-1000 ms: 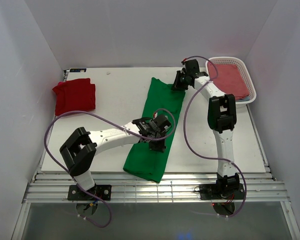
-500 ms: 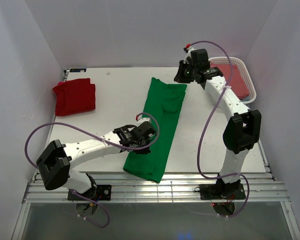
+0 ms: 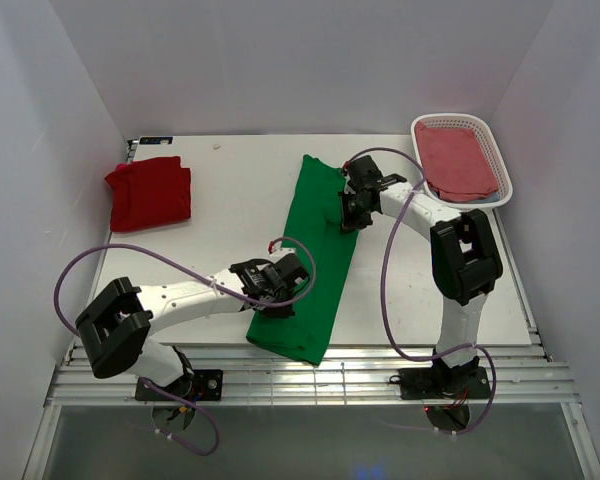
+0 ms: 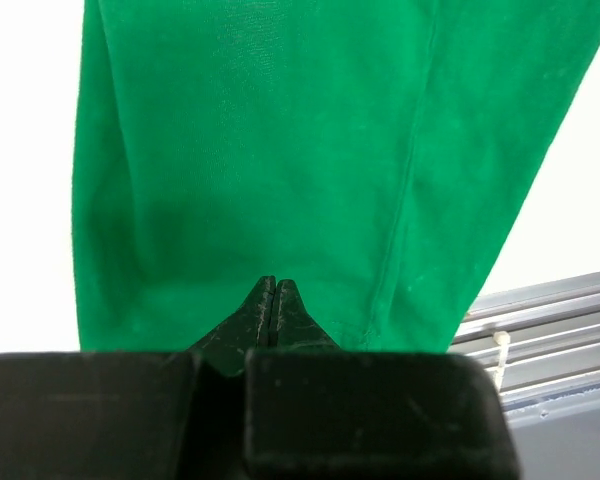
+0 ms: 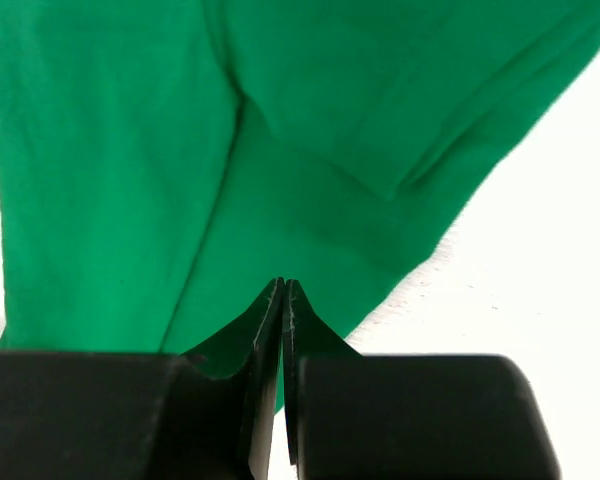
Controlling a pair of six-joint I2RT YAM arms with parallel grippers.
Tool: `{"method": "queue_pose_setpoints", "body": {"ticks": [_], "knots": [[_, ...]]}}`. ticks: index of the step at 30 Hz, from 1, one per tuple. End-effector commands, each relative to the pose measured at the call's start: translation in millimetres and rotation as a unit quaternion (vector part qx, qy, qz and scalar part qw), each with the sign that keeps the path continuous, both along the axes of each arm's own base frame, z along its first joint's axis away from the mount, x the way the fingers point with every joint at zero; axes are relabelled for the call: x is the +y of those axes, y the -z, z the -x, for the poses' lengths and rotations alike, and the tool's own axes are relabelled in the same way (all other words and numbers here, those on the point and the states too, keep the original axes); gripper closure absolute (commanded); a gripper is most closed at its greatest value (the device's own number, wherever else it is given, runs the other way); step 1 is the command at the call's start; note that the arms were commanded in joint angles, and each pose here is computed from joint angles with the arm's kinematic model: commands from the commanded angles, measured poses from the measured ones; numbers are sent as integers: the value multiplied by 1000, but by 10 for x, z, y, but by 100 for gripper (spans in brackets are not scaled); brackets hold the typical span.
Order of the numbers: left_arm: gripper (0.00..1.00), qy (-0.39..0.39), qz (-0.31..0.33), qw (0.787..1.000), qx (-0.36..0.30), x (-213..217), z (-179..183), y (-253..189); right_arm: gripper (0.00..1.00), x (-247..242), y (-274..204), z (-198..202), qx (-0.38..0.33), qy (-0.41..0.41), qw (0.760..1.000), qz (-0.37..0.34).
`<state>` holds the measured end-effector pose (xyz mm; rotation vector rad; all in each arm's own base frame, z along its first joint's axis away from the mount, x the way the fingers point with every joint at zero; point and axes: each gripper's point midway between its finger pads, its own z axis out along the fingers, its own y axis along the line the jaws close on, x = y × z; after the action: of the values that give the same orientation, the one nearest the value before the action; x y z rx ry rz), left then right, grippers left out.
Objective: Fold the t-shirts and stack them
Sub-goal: Fold the tshirt
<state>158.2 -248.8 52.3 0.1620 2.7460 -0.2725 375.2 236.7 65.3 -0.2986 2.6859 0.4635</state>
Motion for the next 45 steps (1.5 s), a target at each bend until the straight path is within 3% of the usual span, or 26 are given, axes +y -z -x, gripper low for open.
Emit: {"method": "queue_pose_setpoints", "body": {"ticks": [1,12,22,28,34,38,40,43,44,45], "knots": [[100,5,9,1000,4,-30,46,59,92,-80,114,-22,3,21,1000,16],[100,21,3,998,51,-115,167,365,92,-86,598,-57,52,26,997,51],[100,40,52,996,66,-551,104,220,92,6,648,-599,30,37,996,81],[100,51,36,996,58,-664,-14,278,92,195,546,-995,17,43,998,40],[100,45,-12,999,28,-591,-186,303,92,399,484,-1202,13,37,999,-35],[100,35,8,999,-31,-623,-374,-32,91,528,246,-1198,-23,0,997,-80],[100,25,22,996,-83,-658,-549,-306,86,495,-107,-1197,-79,-14,993,-90],[86,4,50,985,-162,-631,-761,-824,81,317,-648,-1075,-152,-20,985,-78],[78,-2,61,982,-181,-631,-806,-984,80,273,-767,-1014,-166,-24,983,-76],[62,-10,82,975,-204,-598,-825,-1210,75,234,-899,-936,-179,-26,981,-75]]}}
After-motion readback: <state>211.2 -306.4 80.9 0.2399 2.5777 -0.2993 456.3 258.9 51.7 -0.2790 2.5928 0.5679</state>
